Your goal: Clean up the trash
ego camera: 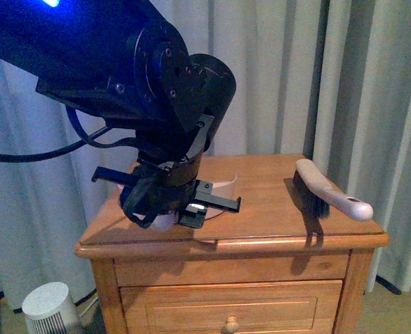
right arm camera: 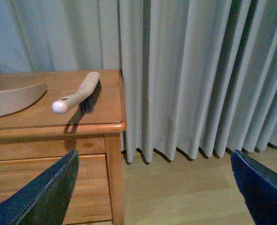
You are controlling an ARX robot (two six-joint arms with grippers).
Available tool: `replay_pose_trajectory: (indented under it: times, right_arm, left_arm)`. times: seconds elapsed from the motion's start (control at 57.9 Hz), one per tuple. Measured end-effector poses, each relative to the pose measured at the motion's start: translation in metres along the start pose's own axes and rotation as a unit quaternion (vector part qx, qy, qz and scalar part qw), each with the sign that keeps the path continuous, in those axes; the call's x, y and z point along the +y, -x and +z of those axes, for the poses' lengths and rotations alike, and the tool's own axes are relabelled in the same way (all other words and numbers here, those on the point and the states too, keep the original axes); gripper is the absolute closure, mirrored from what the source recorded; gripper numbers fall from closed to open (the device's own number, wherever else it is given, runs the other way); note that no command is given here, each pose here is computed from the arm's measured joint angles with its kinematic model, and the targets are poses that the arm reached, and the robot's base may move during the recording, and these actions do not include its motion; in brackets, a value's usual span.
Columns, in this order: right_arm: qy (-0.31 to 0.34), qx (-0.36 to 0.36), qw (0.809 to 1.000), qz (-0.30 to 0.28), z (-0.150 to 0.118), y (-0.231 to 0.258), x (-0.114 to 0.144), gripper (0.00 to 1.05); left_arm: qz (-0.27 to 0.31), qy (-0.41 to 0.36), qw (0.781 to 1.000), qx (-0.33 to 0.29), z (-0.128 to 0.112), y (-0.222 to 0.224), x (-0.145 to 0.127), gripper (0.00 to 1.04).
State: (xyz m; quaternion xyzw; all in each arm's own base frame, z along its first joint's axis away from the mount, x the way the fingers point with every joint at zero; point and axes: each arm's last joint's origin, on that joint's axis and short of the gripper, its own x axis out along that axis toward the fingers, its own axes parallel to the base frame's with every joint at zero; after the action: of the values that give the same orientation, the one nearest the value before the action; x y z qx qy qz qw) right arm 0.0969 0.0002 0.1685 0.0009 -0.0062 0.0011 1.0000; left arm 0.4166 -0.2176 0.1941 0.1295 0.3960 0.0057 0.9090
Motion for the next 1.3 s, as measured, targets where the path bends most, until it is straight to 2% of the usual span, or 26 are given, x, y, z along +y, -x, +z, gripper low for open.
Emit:
replay_pose_trajectory:
  times: [0.035,0.207,0.328,0.449,0.553,0.588,0.657,0.726,0.916,1.158,1.296]
  right_arm:
    - [0.0,0.0,1.0,0.0,0.0,0.0,0.0,0.07]
    - [0.0,0.0,1.0,0.0,0.0,0.0,0.0,0.07]
    - [0.0,0.0,1.0,0.0,0.0,0.0,0.0,0.07]
    - [0.0,0.0,1.0,0.0,0.0,0.0,0.0,0.07]
    - [0.0,0.0,1.0,0.0,0.0,0.0,0.0,0.07]
    - [0.0,0.0,1.0,0.0,0.0,0.0,0.0,0.07]
    - [0.0,0.0,1.0,0.0,0.0,0.0,0.0,0.07]
    - [0.0,0.0,1.0,0.0,0.0,0.0,0.0,0.07]
    - [0.0,0.0,1.0,0.0,0.0,0.0,0.0,0.07]
    - [0.0,0.0,1.0,0.0,0.0,0.0,0.0,0.07]
    - [0.0,0.0,1.0,0.0,0.0,0.0,0.0,0.07]
  left_arm:
    - [0.0,-0.002,1.0,-0.002,-0.001,0.0,0.0,0.77]
    - [0.0,-0.018,0.999,-0.033,-0.001,0.004,0.004,0.77]
    - [0.005,-0.026,0.995,-0.097,0.007,0.018,0.01,0.78]
    - [-0.003,-0.038,0.981,-0.188,0.015,0.048,0.017,0.78]
    - [-0.022,-0.043,0.943,-0.33,0.012,0.107,0.032,0.78]
    - [-0.022,-0.043,0.926,-0.374,0.005,0.128,0.04,0.78]
    - [-0.019,-0.042,0.908,-0.417,-0.006,0.148,0.051,0.78]
    - [-0.015,-0.025,0.888,-0.46,-0.036,0.174,0.075,0.78]
    - [-0.016,-0.008,0.867,-0.498,-0.104,0.195,0.12,0.78]
    - [-0.012,0.025,0.844,-0.535,-0.153,0.217,0.165,0.78]
    - [0.008,0.061,0.842,-0.536,-0.179,0.221,0.191,0.78]
